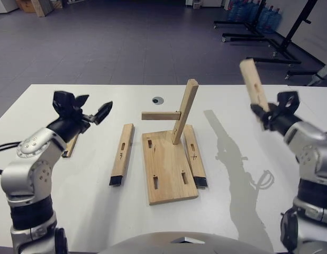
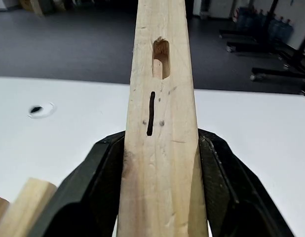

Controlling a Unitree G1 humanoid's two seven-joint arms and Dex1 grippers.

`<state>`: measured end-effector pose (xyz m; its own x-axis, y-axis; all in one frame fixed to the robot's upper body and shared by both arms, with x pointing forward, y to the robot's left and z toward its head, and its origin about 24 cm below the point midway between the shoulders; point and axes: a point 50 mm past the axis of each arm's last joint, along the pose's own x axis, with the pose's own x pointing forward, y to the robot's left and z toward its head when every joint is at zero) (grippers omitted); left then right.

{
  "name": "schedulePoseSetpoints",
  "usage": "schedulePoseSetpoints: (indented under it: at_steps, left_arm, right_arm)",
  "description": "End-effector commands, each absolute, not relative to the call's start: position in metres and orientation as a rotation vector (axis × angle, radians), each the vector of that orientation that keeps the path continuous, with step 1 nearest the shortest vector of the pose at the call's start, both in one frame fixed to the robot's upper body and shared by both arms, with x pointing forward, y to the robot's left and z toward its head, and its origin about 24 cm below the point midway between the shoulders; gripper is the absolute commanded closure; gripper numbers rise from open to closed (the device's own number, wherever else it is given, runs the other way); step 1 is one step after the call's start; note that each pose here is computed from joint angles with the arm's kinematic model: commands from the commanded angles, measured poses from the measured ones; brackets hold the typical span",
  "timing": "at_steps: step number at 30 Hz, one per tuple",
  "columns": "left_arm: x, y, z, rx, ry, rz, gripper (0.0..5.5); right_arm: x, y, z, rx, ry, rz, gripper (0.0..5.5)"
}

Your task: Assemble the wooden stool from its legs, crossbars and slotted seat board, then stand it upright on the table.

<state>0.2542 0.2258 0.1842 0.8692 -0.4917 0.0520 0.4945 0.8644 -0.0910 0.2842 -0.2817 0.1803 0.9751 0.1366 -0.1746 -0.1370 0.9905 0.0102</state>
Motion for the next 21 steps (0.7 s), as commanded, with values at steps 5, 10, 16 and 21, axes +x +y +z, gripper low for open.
schedulePoseSetpoints:
  at_steps: [5, 10, 16, 21]
  left_arm:
    - [0.263, 0.199, 0.264, -0.466, -0.296, -1.01, 0.82]
    - [0.261, 0.158, 0.265, -0.646, -0.25, -1.2, 0.82]
    - [0.248, 0.122, 0.265, -0.804, -0.207, -1.325, 0.82]
    - [0.249, 0.114, 0.266, -0.852, -0.186, -1.303, 0.82]
  right_arm:
    - [0.281, -0.259, 0.319, 0.211, -0.193, 0.846, 3.48]
    - [0.271, -0.233, 0.323, 0.328, -0.127, 1.204, 3.48]
    - [0.268, -0.176, 0.271, 0.444, 0.056, 1.434, 3.48]
    - [0.264, -0.147, 0.249, 0.519, 0.08, 1.475, 3.48]
